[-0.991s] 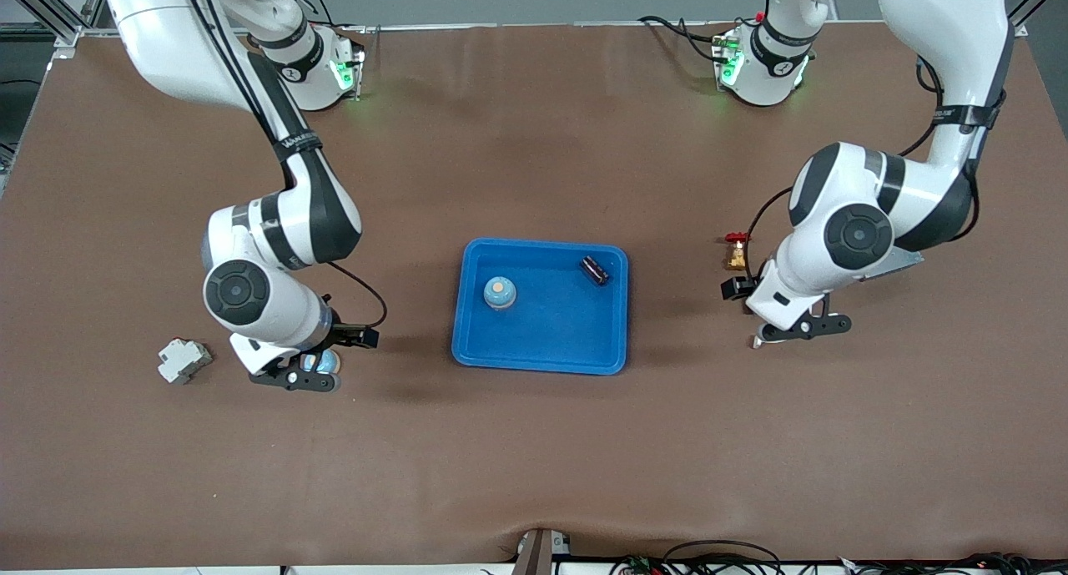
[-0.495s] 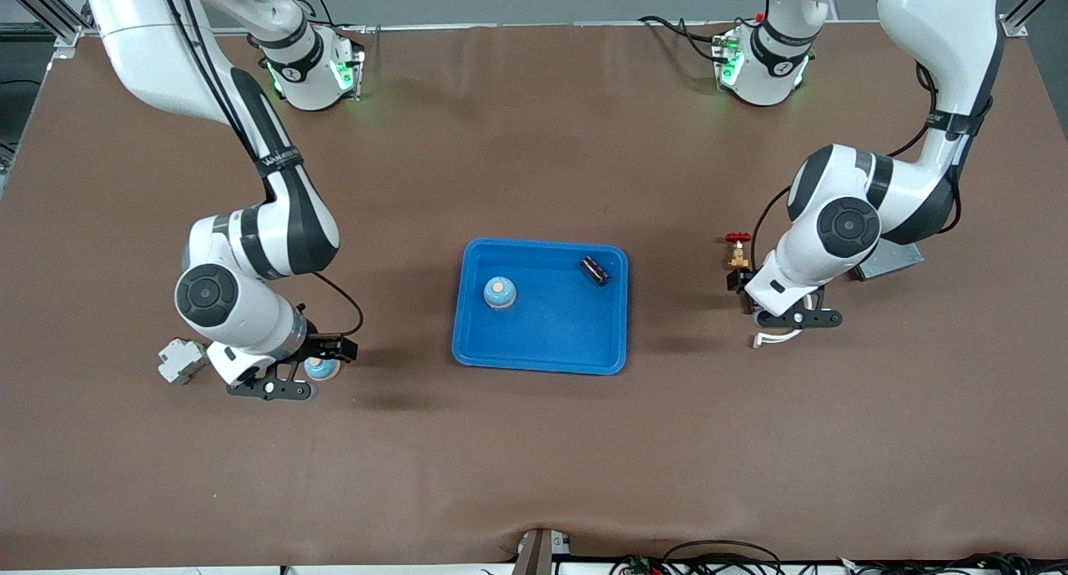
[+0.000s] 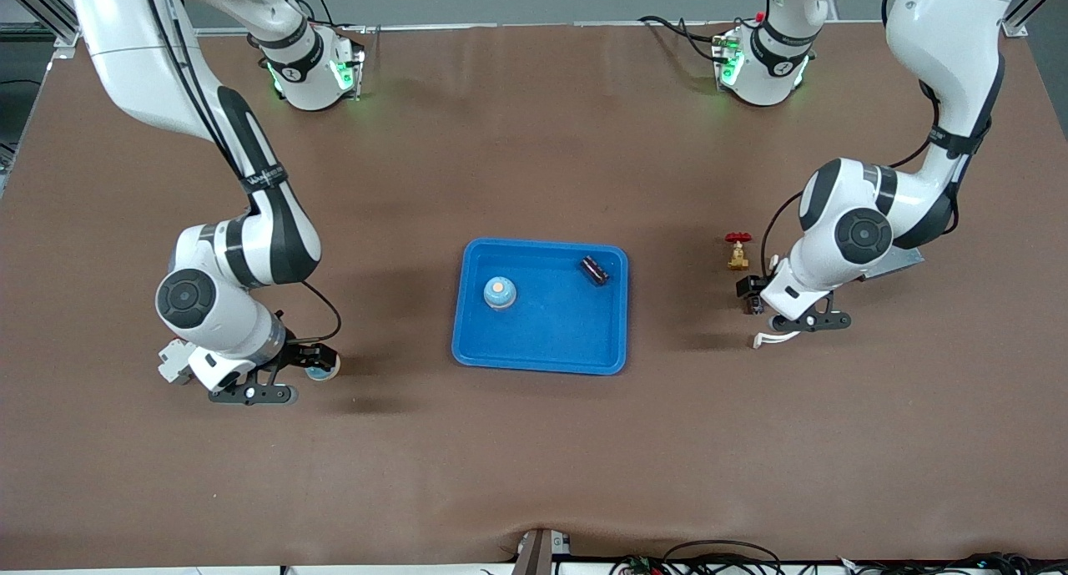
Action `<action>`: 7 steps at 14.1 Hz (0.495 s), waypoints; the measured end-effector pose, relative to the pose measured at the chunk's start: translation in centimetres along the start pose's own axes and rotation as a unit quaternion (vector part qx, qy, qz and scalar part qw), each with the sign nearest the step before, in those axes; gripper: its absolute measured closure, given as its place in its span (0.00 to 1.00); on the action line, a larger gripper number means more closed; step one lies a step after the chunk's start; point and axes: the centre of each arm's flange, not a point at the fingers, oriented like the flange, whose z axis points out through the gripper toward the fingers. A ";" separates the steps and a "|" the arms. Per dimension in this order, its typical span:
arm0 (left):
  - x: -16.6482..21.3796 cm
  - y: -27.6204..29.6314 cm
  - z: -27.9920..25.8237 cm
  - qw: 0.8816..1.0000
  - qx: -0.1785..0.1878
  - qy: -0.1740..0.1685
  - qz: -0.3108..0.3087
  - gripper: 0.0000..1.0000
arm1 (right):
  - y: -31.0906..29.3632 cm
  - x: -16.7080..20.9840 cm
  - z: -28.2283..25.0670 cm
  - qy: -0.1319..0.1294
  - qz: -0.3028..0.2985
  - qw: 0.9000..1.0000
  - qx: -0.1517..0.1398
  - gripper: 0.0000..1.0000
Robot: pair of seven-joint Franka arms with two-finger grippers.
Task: Place electrolytic capacitor and blue bell in tray
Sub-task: 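Reach the left gripper to the second capacitor while the right reaches the bell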
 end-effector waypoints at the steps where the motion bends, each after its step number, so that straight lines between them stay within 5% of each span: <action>1: 0.1 -0.1 0.7 1.000 -0.004 0.000 -0.002 0.00 | 0.7 -0.2 1.1 0.005 0.001 1.000 0.001 0.00; 7: 0.0 1.0 2.7 0.999 -0.014 -0.001 -0.037 0.00 | 1.6 -2.0 6.3 0.020 0.000 1.000 0.004 0.00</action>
